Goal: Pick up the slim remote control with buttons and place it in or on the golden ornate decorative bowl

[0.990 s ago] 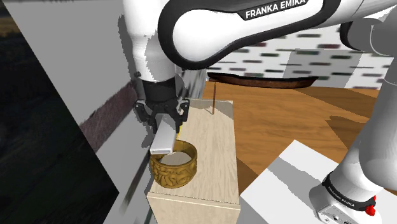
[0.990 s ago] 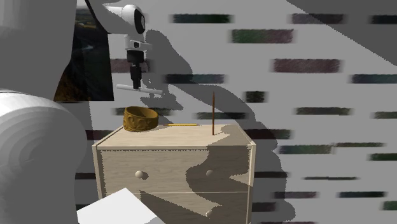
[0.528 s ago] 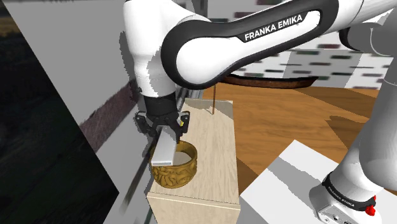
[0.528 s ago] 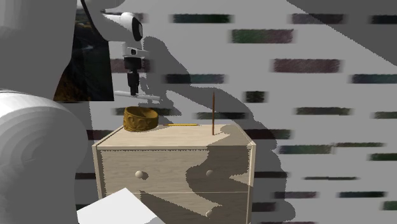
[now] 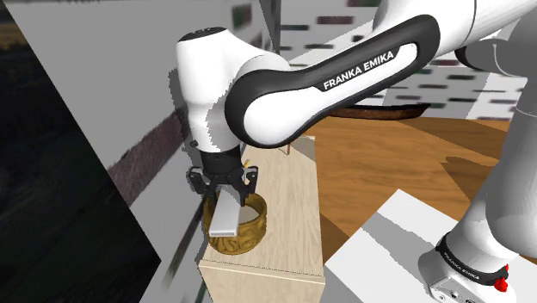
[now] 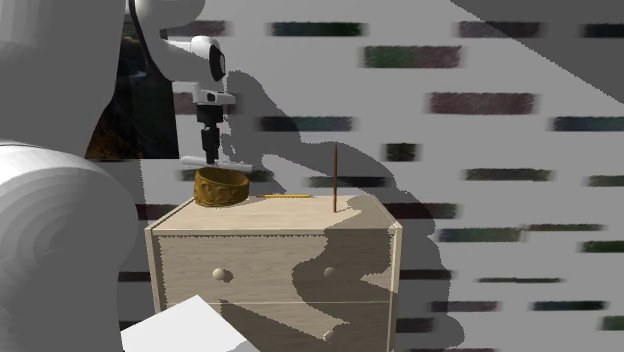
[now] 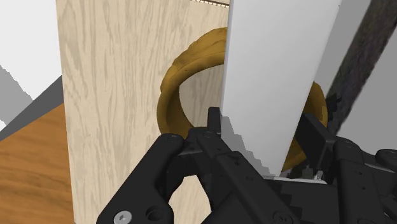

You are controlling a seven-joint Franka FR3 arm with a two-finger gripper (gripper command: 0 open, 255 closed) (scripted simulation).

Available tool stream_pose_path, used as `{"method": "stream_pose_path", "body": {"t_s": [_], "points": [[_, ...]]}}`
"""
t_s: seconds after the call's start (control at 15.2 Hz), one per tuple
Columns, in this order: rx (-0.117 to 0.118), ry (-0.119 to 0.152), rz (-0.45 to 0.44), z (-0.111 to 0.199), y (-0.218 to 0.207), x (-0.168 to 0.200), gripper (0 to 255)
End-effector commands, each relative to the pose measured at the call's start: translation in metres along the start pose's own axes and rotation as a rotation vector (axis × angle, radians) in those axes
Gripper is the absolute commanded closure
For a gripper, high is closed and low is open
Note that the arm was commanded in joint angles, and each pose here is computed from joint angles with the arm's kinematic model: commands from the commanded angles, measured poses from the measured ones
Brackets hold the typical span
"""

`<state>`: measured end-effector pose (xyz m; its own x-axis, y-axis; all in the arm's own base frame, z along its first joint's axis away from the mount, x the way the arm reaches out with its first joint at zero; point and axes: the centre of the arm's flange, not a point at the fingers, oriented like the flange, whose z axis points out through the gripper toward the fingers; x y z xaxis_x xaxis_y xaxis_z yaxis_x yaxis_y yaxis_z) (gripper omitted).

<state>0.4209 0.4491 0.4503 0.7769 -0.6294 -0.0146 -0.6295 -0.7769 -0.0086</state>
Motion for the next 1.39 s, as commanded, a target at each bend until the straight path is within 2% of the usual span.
{"method": "stream_pose_path", "body": {"t_s": [0.0,0.53,0.59,0.92,1.19,1.32], "points": [[0.001,0.000,0.000,0.010,0.000,0.000,255],[0.001,0.000,0.000,0.010,0.000,0.000,255],[0.001,0.000,0.000,0.010,0.000,0.000,0],[0.001,0.000,0.000,0.010,0.000,0.000,0],[0.001,0.000,0.000,-0.040,0.000,0.000,0],[0.001,0.000,0.000,-0.040,0.000,0.000,0]]}}
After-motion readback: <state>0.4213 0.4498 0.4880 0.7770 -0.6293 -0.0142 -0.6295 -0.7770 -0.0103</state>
